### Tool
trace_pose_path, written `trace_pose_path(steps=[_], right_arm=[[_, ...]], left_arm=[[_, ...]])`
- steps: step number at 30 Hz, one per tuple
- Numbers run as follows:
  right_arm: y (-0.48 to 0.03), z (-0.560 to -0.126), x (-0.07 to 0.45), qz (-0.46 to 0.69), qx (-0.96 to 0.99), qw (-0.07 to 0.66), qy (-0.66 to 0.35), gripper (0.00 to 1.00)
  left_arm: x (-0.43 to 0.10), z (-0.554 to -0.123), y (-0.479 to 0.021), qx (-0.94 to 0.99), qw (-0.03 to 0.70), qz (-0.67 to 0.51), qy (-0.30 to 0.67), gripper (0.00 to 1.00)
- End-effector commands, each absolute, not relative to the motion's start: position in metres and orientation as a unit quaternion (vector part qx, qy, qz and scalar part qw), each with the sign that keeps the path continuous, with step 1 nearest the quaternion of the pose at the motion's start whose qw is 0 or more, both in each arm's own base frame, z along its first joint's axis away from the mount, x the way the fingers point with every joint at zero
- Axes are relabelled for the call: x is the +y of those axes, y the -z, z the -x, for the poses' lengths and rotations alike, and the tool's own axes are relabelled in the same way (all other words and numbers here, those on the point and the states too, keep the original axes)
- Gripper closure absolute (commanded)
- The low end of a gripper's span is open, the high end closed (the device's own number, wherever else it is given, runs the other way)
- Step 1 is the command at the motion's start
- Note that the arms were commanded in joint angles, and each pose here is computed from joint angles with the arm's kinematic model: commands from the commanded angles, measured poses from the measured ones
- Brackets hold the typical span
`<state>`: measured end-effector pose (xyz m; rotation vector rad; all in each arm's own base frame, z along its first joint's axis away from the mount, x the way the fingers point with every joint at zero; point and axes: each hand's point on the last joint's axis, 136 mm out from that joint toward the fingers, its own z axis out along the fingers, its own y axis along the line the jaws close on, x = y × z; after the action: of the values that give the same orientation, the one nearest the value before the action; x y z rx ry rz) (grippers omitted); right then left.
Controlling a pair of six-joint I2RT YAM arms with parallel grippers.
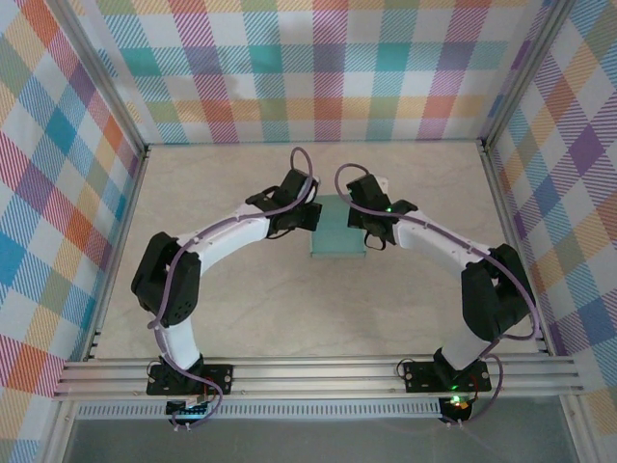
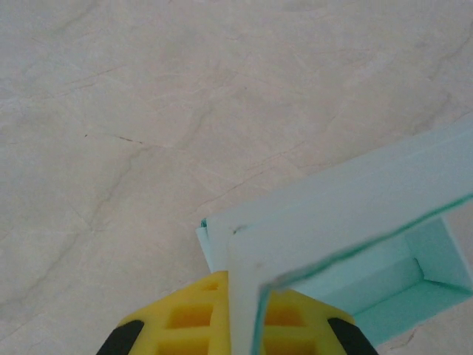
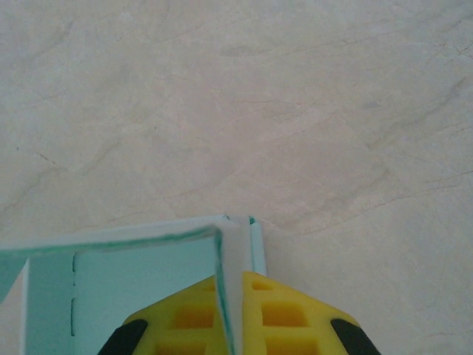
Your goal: Fold the paper box
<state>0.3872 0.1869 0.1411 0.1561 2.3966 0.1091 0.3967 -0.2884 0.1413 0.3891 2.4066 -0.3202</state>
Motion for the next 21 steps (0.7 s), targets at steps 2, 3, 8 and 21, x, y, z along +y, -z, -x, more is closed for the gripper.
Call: trace_pose_path(steps=[2, 3, 8, 21], right_arm=[[-0.153, -0.387, 0.191, -0.09, 0.913, 0.393, -0.065, 1.0], [-0.153, -0.387, 0.191, -0.087, 0.911, 0.398, -0.069, 1.0], [-0.149, -0.382, 0.193, -0.078, 0.903, 0.414, -0.087, 1.0], [-0.127, -0.366, 0.189, -0.078, 0.899, 0.421, -0.095, 1.0]], left_arm=[[-0.304, -0.402, -0.19, 0.882, 0.424, -0.127, 0.161, 1.0], [-0.304, -0.402, -0.189, 0.881, 0.427, -0.125, 0.16, 1.0], [-0.301, -0.399, -0.179, 0.881, 0.433, -0.112, 0.154, 1.0], [-0.296, -0.391, -0.155, 0.881, 0.443, -0.088, 0.139, 1.0]])
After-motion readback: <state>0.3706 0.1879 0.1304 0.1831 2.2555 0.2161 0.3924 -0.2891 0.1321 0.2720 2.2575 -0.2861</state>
